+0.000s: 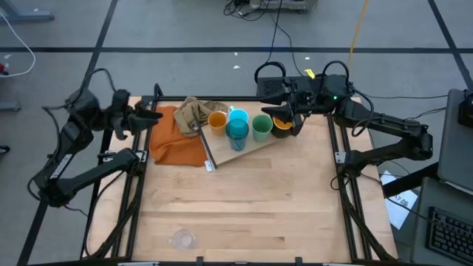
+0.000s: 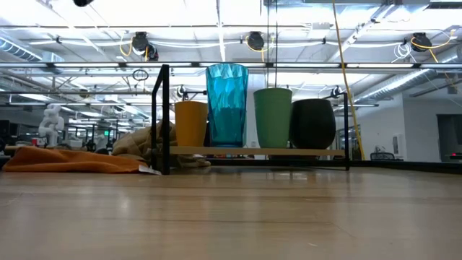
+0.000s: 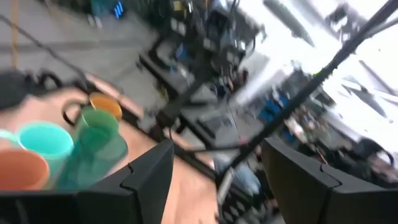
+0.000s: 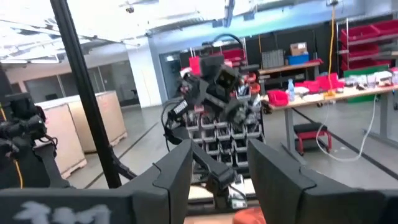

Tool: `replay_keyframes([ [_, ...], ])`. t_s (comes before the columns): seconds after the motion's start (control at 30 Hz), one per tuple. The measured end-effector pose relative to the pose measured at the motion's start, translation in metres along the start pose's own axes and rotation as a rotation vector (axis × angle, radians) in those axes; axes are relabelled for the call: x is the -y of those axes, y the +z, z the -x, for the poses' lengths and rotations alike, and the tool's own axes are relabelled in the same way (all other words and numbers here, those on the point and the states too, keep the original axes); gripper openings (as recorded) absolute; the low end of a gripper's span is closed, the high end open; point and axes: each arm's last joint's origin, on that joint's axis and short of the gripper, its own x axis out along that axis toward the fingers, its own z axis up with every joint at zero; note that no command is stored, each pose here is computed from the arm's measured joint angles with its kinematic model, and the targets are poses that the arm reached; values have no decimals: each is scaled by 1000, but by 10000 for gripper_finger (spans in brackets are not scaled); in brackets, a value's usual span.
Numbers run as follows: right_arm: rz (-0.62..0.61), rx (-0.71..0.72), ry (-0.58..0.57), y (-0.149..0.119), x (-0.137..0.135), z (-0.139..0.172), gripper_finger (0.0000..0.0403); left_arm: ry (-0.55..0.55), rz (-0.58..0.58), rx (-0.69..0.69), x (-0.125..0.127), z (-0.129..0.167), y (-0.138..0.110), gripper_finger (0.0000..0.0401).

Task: Stack small to large cups/mugs on shelf
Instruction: Put the transparent mug on the shelf

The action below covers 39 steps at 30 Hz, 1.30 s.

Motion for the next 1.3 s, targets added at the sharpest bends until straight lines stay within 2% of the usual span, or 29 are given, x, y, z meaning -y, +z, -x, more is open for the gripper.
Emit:
replay_keyframes([
  [0.13, 16, 33, 8, 3, -1, 0, 144, -16, 27, -153, -5, -14, 3, 243],
  [0.3, 19, 37, 7, 4, -1, 0, 144, 47, 91, -447, -13, -33, -11, 243],
  [0.53, 28, 42, -11, 5, 4, 2, 144, 134, 115, -869, -9, -60, -44, 243],
  [0.67, 35, 51, -37, 9, 9, 7, 144, 140, 156, -1050, 2, -73, -64, 243],
  [0.87, 38, 49, -71, 10, 17, 10, 144, 168, 199, -1181, 24, -98, -94, 243],
  [1.03, 41, 47, -93, 10, 22, 13, 144, 260, 221, -1302, 41, -112, -126, 243],
  [1.3, 36, 35, -110, 10, 25, 14, 144, 322, 339, -1267, 68, -136, -163, 243],
])
